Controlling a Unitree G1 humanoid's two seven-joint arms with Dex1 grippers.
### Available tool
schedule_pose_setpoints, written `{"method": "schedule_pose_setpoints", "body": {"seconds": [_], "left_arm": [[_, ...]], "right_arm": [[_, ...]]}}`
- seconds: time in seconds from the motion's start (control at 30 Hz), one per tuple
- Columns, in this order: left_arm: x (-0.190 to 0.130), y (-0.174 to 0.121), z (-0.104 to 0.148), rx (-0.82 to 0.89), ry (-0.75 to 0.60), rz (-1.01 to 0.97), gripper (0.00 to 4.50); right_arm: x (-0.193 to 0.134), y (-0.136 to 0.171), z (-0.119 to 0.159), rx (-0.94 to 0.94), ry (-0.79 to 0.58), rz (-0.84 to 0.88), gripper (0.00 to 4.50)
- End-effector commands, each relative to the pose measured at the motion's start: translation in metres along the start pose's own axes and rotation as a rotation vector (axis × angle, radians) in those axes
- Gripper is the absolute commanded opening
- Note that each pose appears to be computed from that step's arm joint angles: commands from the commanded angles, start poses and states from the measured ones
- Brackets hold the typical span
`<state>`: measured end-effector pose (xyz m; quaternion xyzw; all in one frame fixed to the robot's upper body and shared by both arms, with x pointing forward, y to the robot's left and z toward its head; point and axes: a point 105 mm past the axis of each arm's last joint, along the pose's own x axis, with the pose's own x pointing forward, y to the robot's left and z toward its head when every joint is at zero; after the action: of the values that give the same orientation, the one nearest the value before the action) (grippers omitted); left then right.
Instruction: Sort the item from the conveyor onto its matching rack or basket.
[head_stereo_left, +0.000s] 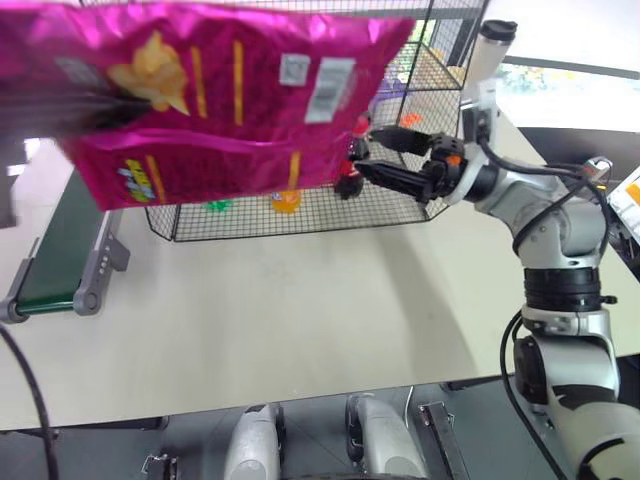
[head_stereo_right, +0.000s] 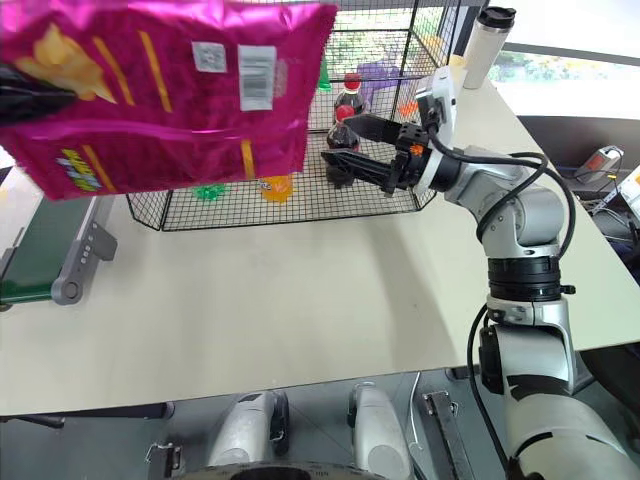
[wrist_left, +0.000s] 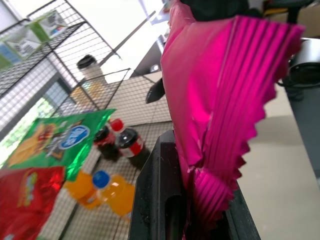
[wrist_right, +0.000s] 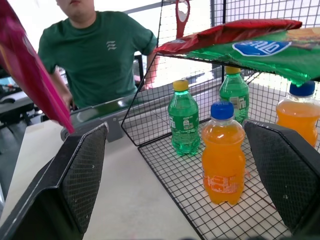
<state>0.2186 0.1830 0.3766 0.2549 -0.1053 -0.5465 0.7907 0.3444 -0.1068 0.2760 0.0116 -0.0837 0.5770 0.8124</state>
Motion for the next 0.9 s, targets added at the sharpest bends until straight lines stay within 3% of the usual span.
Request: {"method": "schedule_pose_setpoints", "body": {"seconds": [0.03, 0.33, 0.7, 0.9], "left_arm": [[0.011, 0.003, 0.000, 0.031, -0.027, -0.037, 0.02], [0.033, 0.006, -0.019, 0.008, -0.054, -0.120, 0.02], [0.015, 0.012, -0.014, 0.035, -0.031, -0.076, 0.02], [0.011, 0.014, -0.012, 0.056, -0.014, -0.067, 0.02]], "right_arm": [[0.006, 0.014, 0.020, -0.064, -0.046, 0.086, 4.50], [0.027, 0.045, 0.021, -0.004, -0.088, 0.276, 4.50], [-0.013, 0.012, -0.009, -0.042, 0.096, 0.074, 4.50], [-0.026, 0.015, -0.014, -0.042, 0.139, 0.069, 4.50]]}}
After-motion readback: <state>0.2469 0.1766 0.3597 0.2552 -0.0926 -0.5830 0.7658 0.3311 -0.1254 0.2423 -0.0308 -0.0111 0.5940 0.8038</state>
